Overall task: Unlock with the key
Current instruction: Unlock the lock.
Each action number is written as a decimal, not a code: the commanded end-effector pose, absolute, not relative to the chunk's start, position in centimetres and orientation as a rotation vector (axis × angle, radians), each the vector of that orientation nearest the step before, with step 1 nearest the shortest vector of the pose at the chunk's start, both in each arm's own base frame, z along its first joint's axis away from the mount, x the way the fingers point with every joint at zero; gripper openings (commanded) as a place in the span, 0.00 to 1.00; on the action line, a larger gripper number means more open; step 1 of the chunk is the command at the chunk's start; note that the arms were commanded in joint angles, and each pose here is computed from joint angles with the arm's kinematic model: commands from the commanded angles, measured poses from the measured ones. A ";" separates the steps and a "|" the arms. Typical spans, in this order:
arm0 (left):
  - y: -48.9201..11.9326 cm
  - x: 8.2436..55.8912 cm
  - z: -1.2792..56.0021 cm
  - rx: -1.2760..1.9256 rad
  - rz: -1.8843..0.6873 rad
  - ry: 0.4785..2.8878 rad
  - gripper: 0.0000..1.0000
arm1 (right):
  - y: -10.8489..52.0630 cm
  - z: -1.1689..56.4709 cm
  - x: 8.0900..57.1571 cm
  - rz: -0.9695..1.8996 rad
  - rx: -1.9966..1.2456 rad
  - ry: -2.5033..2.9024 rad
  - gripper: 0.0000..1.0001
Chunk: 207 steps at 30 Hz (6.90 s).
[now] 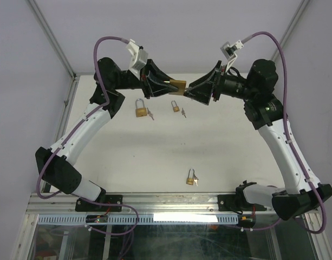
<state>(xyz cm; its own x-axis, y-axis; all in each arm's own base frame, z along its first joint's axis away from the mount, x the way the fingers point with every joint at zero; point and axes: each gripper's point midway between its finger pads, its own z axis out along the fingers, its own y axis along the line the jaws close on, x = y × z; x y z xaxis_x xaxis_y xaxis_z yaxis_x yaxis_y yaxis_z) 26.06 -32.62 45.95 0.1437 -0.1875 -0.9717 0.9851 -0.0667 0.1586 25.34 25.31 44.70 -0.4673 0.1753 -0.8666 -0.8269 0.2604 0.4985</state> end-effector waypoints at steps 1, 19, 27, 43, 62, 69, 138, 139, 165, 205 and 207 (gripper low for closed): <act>-32.0 24.7 47.9 1.144 -1.367 0.943 0.00 | 23.6 46.9 21.4 1.204 -0.763 1.459 0.97; -32.0 24.3 48.6 1.177 -1.371 0.939 0.00 | 26.2 44.8 25.0 1.182 -1.032 1.330 0.70; -32.2 24.5 48.4 1.168 -1.382 0.948 0.00 | 27.5 44.3 24.4 1.218 -1.056 1.272 0.52; -32.5 24.4 48.3 1.166 -1.394 0.945 0.00 | 27.7 42.5 23.8 1.202 -1.119 1.304 0.42; -32.0 24.8 47.8 1.115 -1.390 0.971 0.46 | 27.3 44.9 24.3 1.229 -1.005 1.254 0.00; -30.4 24.9 47.9 1.030 -1.304 0.908 0.99 | 26.2 47.8 24.3 1.275 -0.860 1.168 0.00; -30.8 23.7 48.5 1.076 -1.175 0.856 0.00 | 25.2 47.4 22.4 1.237 -0.958 1.243 0.13; -30.9 23.6 48.6 1.078 -1.186 0.851 0.00 | 25.2 47.4 22.5 1.219 -0.960 1.232 0.16; -30.4 23.9 51.6 0.919 -1.254 0.862 0.00 | 24.1 43.3 24.7 1.151 -0.924 1.266 0.73; -30.4 23.4 52.7 0.785 -1.354 0.839 0.99 | 24.9 52.5 21.5 1.257 -1.098 1.025 0.00; -30.4 23.4 52.6 0.780 -1.353 0.820 0.98 | 24.8 53.4 21.2 1.251 -1.118 1.034 0.00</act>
